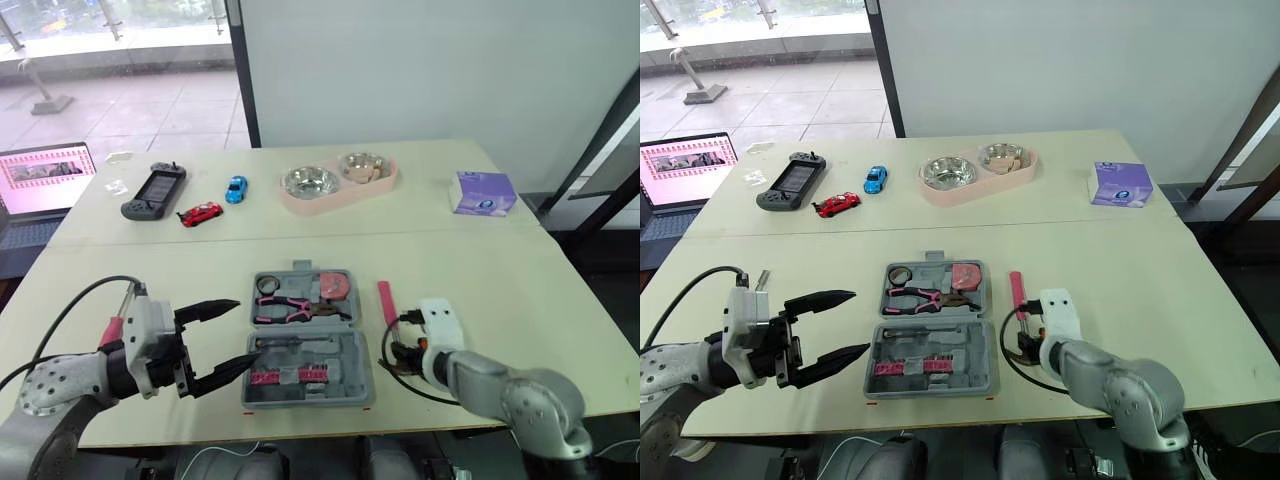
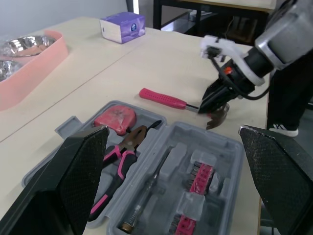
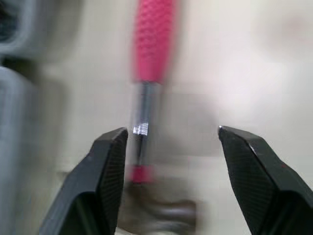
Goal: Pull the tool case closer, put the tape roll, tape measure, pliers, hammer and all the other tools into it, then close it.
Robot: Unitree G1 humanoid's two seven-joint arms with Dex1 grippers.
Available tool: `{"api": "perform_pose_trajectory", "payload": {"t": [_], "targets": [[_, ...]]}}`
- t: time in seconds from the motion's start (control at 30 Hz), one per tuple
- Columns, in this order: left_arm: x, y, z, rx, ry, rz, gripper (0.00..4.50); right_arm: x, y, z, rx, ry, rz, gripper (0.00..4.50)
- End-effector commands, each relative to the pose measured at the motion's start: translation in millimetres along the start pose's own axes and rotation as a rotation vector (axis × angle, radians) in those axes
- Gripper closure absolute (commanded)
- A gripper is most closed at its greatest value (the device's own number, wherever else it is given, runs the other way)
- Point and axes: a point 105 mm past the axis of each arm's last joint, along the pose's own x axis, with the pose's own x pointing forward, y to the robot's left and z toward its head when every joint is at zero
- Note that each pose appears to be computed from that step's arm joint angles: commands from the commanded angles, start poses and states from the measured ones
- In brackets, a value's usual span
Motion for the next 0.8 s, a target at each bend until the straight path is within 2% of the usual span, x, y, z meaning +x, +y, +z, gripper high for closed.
{"api": "perform_pose_trajectory", "payload": {"t": [0.03,0.17,0.33,0.47,0.8], "targets": [[-0.2,0.8,6.4,0.024,-0.010,-0.013,0.00,-7.5,11.4,9.3,-0.159,-0.215,0.018,1.30],[0.6,2.7,8.6,0.028,-0.010,-0.024,0.00,-6.4,21.4,4.9,-0.131,-0.309,0.055,1.30],[-0.5,4.3,9.0,0.033,-0.001,-0.036,0.00,6.2,21.9,9.2,-0.082,-0.336,0.028,1.30],[-1.0,5.8,10.9,0.039,0.001,-0.040,0.00,16.7,17.1,-1.8,-0.054,-0.270,-0.018,1.30],[-1.1,7.4,12.1,0.048,0.005,-0.044,0.00,18.5,10.5,-24.4,-0.063,-0.165,-0.046,1.30]]}}
